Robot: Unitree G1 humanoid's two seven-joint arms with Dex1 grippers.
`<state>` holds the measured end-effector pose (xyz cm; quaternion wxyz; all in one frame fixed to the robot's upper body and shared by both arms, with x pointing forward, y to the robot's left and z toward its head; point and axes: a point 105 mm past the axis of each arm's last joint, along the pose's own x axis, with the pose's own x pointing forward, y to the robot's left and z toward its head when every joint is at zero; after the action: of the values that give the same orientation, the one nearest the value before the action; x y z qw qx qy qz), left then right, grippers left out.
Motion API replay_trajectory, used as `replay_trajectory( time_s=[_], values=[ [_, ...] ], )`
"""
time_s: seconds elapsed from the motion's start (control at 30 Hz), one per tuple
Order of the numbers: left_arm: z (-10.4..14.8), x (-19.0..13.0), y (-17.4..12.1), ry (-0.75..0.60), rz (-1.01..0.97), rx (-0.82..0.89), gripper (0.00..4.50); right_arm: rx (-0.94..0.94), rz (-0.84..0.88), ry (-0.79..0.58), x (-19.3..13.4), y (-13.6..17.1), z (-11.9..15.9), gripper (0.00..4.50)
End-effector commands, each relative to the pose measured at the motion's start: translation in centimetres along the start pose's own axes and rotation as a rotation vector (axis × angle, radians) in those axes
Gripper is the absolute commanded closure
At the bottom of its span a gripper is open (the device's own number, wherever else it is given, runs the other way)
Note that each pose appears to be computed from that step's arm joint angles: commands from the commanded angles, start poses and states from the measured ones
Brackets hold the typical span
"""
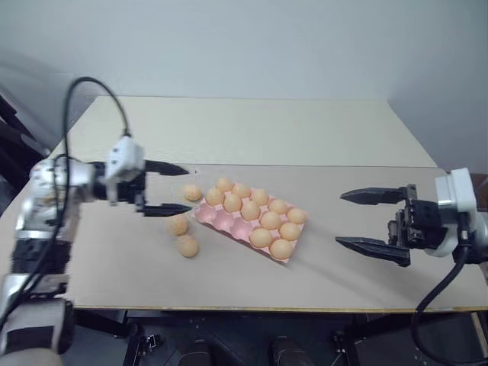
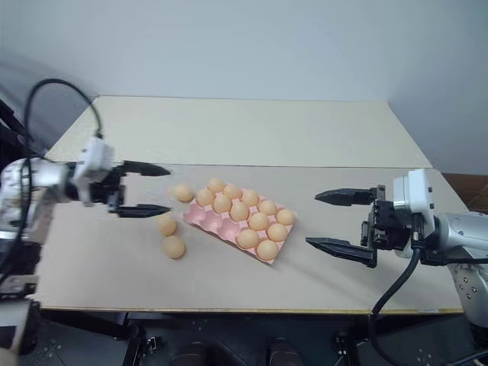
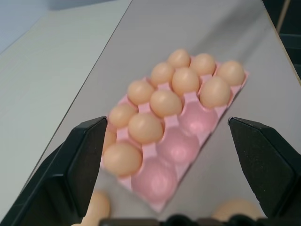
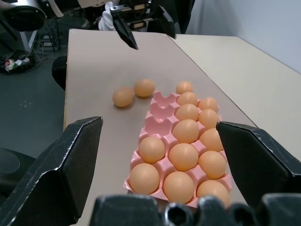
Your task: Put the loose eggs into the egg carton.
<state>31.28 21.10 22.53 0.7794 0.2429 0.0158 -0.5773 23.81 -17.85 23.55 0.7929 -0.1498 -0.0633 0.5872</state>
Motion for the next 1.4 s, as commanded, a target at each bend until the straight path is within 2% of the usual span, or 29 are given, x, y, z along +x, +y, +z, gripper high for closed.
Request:
replay_trajectory(
  time_s=[0.03, 0.23, 0.47, 0.8, 1.03, 1.2, 1.4],
  values=[
    [0.4, -3.9, -1.1, -0.011, 0.032, -0.020, 0.02, -0.015, 0.024, -0.004, -0.1, 0.0, 0.4, 0.00],
    [-1.1, -7.9, -3.7, 0.013, 0.113, -0.152, 0.02, -0.008, 0.037, 0.008, -0.1, 0.0, 0.1, 0.00],
    [-1.6, -7.4, -6.1, -0.004, 0.128, -0.210, 0.02, -0.008, 0.043, 0.014, -0.2, 0.0, 0.0, 0.00],
    [-2.0, -4.5, -6.2, 0.023, 0.025, -0.158, 0.02, -0.024, 0.032, 0.025, -0.3, 0.0, 0.1, 0.00],
    [-3.0, 1.6, -5.9, 0.063, -0.170, -0.006, 0.02, -0.028, 0.031, 0.024, -0.2, -0.1, 0.2, 0.00],
    [-4.3, 4.1, -5.3, 0.158, -0.317, 0.110, 0.02, -0.025, 0.047, 0.022, -0.2, 0.2, 0.3, 0.00],
    [-5.7, 5.6, -4.9, 0.232, -0.416, 0.187, 0.02, -0.028, 0.032, 0.018, -0.2, 0.3, 0.6, 0.00]
  ],
)
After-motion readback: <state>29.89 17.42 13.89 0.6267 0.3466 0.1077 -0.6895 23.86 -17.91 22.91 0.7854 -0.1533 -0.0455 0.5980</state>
